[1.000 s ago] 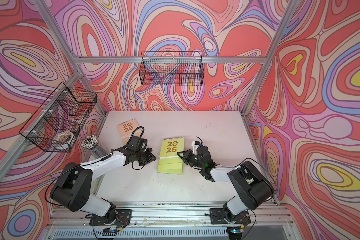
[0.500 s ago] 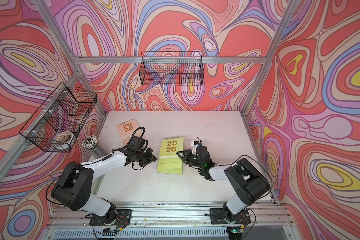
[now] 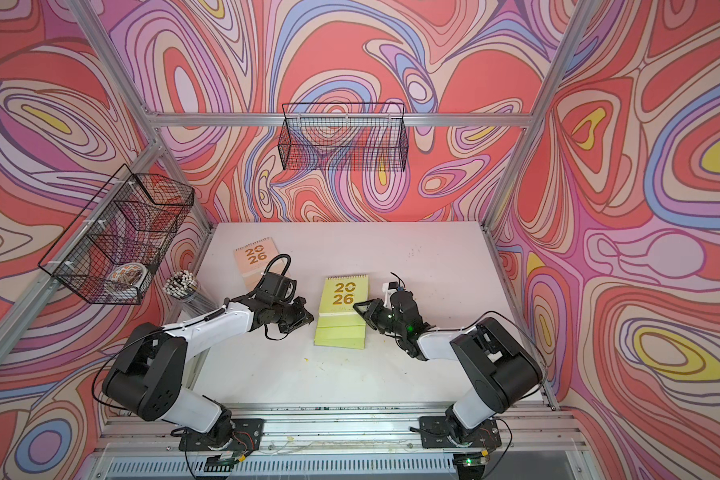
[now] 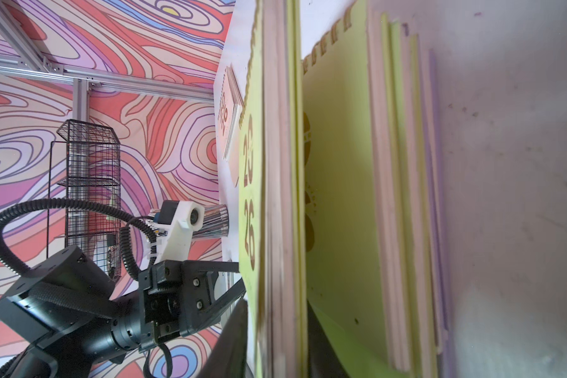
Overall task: Stack the calendars
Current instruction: Place the calendar at the calendar.
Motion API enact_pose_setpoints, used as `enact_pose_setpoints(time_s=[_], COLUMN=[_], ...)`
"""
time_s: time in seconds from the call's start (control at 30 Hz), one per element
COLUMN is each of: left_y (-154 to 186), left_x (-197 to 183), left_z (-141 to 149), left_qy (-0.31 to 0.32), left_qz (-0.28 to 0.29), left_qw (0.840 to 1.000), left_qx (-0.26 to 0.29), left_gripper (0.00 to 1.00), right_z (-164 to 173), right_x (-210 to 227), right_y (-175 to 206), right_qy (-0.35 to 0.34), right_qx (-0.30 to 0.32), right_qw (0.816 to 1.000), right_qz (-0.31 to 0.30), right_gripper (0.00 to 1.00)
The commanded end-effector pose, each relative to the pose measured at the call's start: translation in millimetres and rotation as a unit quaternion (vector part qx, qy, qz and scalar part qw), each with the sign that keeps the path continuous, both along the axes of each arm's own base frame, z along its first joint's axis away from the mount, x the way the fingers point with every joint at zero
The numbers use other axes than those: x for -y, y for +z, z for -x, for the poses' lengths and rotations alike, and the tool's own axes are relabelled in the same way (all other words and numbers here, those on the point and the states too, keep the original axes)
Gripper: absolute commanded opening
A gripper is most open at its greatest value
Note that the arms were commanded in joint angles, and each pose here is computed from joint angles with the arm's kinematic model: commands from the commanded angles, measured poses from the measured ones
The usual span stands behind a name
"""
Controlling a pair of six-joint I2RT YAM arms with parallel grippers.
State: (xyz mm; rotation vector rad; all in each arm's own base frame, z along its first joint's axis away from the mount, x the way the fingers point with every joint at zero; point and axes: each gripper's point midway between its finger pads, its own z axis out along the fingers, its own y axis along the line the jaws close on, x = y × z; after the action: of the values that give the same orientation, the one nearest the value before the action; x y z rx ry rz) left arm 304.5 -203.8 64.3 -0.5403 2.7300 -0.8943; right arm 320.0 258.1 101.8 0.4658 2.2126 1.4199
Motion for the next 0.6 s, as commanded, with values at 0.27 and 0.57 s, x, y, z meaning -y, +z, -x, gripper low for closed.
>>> enact_pose_setpoints(time_s=[0.27, 0.57], left_y=[3.0, 2.6], left_x=[1.3, 0.2], left_z=[-4.4, -3.9], left_qy=[0.005, 0.006], left_qz=[-0.001, -0.005], left_qw=[1.0, 1.0], left_qx=[0.006, 0.005], left_gripper=[0.0, 0.0], right_z=[-5.2, -6.0], right_x=[-1.4, 0.8], right_y=[14.7, 10.2], right_qy=[-0.002, -0.002], right_qx=[0.015, 0.003], right_qw=[1.0, 0.999], right_qz=[0.016, 0.038], right_gripper=[0.45, 0.54])
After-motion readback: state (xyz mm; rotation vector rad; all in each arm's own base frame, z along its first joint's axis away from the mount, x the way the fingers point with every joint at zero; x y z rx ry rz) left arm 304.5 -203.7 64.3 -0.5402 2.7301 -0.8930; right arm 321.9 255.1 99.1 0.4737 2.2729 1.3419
